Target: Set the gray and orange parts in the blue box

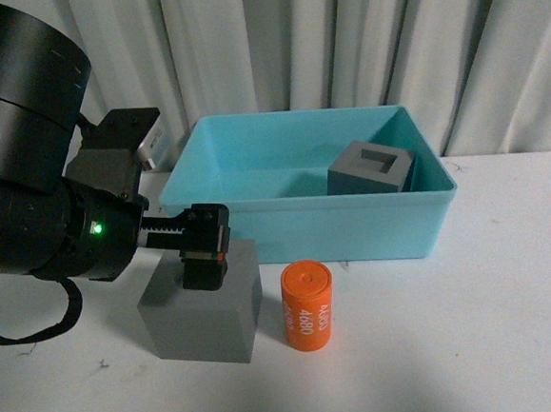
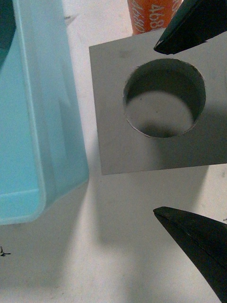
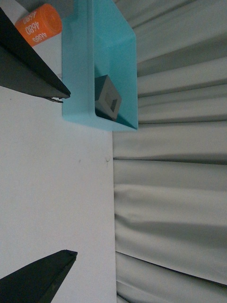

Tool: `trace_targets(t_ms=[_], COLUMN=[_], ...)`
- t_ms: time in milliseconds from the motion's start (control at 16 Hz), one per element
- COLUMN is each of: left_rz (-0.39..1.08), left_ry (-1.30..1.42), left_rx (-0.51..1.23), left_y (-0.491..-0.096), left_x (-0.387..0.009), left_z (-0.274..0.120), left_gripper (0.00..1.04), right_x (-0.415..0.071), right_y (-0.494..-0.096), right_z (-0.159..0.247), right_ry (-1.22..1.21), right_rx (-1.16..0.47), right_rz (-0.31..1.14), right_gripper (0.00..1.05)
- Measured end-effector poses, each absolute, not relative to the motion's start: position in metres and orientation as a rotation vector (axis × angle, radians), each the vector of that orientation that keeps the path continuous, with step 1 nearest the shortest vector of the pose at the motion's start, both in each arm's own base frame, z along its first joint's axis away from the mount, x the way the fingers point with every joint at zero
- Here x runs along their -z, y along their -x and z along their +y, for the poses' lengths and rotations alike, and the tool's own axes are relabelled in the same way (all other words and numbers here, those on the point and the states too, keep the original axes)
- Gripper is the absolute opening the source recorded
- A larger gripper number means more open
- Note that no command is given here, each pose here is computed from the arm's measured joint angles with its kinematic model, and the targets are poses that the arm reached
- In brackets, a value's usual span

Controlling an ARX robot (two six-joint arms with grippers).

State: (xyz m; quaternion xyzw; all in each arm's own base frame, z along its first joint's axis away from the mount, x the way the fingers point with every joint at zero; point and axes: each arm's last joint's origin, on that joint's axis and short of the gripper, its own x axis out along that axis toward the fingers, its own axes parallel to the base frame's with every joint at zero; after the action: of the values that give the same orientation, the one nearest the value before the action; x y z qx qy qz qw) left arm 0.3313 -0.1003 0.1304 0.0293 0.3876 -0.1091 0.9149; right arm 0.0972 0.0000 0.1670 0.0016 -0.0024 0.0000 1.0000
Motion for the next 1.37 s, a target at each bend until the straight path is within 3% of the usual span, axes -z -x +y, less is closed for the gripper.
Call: trace_targets(t_ms=[499,561,998,1372], left_rz=[0.83,0.83,0.826,0.916], left_ry=[-0.085,-0.091,-0.096,-0.024], left_rx=[0.219,0.222,0.231,0.236], left_y=[-0.335,-0.336,-0.336,-0.311], left_x=[-0.112,-0.11,-0.105,-0.123], left_z=[-0.1,-0.1,-0.103,-0.084], left_gripper=[0.98,0.92,0.23,0.2], right_x=[-0.167,-0.167,-0.167,-0.167], right_y=[-0.097,-0.097,-0.097,-0.097], right_z=[0.0,0.0,0.0,0.0], right_ry=[-0.003,-0.003,-0.003,-0.003], right_rx=[0.0,0.0,0.0,0.0], right_rz=[-0.005,-0.005,-0.005,-0.005], right_gripper=[0.98,0.98,0.98,0.98])
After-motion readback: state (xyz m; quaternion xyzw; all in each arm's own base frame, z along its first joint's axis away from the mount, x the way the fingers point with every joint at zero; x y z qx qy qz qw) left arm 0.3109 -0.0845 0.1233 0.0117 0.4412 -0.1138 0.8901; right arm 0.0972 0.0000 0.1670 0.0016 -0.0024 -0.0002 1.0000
